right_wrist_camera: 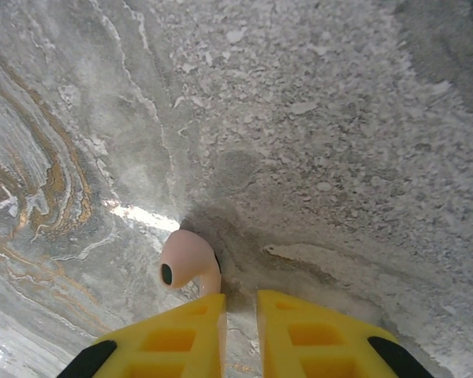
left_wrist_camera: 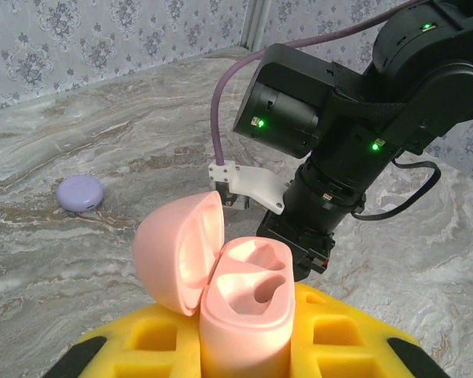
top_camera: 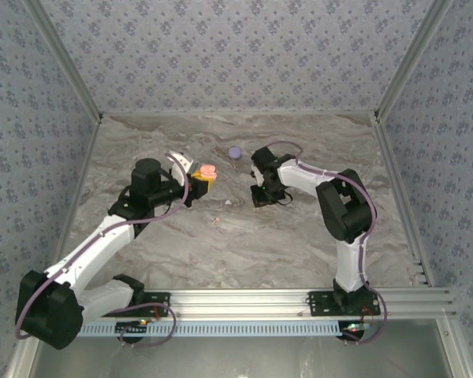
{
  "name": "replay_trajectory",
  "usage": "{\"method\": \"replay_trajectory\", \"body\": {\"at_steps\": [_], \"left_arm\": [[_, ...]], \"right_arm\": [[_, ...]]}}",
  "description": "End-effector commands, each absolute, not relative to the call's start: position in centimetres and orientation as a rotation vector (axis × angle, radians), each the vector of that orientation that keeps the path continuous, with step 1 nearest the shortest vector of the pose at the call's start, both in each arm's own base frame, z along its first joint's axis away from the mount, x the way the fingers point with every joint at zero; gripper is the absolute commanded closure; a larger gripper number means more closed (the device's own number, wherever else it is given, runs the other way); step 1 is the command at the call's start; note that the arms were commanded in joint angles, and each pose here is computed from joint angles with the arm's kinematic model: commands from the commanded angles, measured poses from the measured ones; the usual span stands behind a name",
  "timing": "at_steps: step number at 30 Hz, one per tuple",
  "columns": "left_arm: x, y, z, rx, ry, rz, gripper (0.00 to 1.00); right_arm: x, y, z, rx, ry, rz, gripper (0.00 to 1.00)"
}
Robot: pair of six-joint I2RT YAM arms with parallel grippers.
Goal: Insert the wireless bluetooth earbuds into the charging case
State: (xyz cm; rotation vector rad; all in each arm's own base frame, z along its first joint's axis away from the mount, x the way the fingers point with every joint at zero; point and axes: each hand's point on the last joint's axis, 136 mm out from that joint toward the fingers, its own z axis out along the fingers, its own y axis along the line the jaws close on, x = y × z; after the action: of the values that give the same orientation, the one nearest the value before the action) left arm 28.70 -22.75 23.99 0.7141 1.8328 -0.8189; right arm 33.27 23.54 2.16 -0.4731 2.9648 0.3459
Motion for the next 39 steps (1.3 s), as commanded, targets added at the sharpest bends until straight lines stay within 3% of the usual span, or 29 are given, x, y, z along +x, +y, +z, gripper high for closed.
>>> {"method": "replay_trajectory", "body": {"at_steps": [1, 9, 22, 39], "left_arm": [[29.0, -23.1, 26.1, 0.717, 1.777, -0.84, 0.87], [29.0, -23.0, 26.1, 0.718, 1.779, -0.836, 0.87], [29.0, -23.0, 26.1, 0.718, 1.782, -0.837, 0.87], [28.9, -23.0, 26.0, 0.721, 1.786, -0.83, 0.87]], "right_arm": [[33.1, 24.1, 2.4, -0.493, 2.973, 0.377, 0.81], [33.9, 23.0, 4.4, -0.471, 2.928, 0.27, 0.79], [34.3, 25.4, 6.0, -0.489, 2.892, 0.377, 0.72], [34.7, 25.8, 3.9, -0.469, 2.969, 0.296, 0.7]]}}
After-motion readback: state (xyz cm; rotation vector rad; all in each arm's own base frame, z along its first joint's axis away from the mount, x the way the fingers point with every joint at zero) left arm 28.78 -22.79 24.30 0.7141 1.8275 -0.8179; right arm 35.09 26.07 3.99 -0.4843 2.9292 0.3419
